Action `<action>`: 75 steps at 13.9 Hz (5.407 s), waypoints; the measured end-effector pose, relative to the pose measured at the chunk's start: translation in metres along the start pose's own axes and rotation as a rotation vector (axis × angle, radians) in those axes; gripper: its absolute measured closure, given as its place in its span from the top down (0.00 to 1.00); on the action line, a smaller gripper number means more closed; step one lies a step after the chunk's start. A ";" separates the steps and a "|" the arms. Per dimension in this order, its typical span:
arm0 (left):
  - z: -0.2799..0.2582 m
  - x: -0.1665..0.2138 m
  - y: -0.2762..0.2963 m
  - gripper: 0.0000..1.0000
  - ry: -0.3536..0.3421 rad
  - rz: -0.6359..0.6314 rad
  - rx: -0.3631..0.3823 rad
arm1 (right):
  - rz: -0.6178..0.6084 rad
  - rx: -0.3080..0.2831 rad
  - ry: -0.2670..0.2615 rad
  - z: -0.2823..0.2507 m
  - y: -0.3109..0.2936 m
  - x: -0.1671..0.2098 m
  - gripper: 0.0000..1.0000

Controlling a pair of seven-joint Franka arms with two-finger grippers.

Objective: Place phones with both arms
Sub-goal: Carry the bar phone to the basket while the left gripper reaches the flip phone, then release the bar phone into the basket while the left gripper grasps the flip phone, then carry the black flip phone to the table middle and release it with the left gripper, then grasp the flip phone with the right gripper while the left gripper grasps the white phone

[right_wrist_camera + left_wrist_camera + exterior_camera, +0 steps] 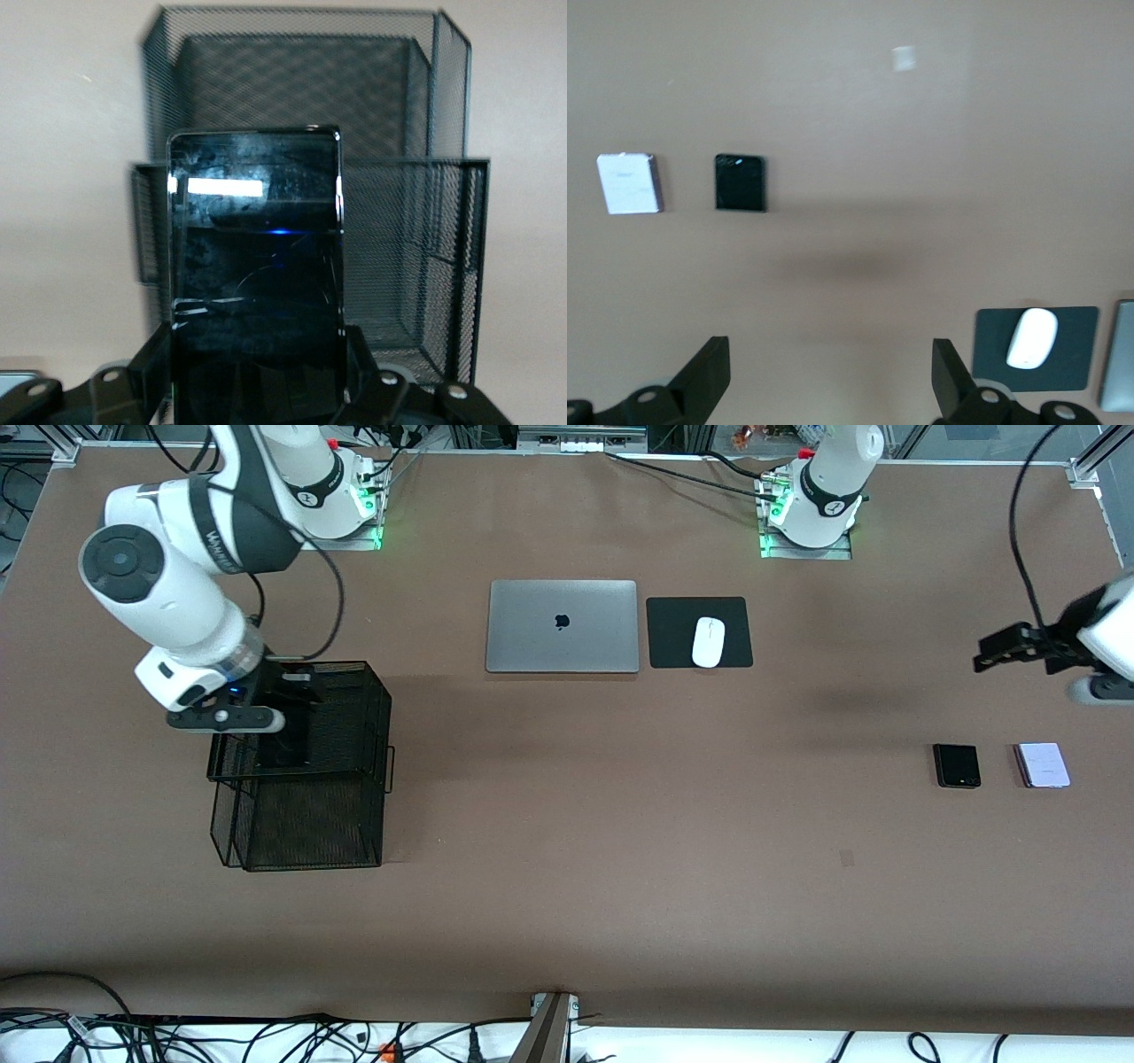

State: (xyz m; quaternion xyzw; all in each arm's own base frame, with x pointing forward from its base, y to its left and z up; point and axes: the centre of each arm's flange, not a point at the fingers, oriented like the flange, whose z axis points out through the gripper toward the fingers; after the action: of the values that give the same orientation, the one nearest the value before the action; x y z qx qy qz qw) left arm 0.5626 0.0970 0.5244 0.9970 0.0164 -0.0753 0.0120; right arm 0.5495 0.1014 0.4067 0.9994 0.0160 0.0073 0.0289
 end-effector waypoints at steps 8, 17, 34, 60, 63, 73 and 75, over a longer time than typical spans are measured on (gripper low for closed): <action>0.163 0.024 -0.120 1.00 0.092 0.050 0.001 | 0.000 0.007 -0.026 0.072 -0.013 -0.013 0.80; 0.312 0.046 -0.137 1.00 0.081 0.094 -0.008 | 0.038 0.037 -0.054 0.094 -0.022 -0.011 0.84; 0.256 0.085 -0.088 0.81 0.021 0.153 -0.065 | 0.151 0.048 -0.186 -0.114 0.034 0.032 1.00; 0.327 -0.018 0.559 1.00 0.042 0.072 -0.030 | 0.177 0.041 -0.163 -0.114 0.047 0.040 1.00; 0.242 0.020 0.485 1.00 0.006 -0.028 0.046 | 0.165 0.038 -0.149 -0.110 0.037 0.044 1.00; 0.171 0.123 0.072 1.00 -0.075 -0.069 0.136 | 0.298 0.027 -0.034 -0.045 -0.245 0.021 1.00; 0.172 0.121 -0.006 1.00 -0.051 -0.078 0.170 | 0.341 0.027 -0.025 -0.028 -0.310 0.009 1.00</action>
State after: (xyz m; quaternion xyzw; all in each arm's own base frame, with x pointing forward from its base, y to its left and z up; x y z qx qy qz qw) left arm 0.6562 0.1024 0.3361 0.9908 0.0484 -0.1020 -0.0752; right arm 0.5486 0.4122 0.4168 0.9880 -0.1541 -0.0004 0.0139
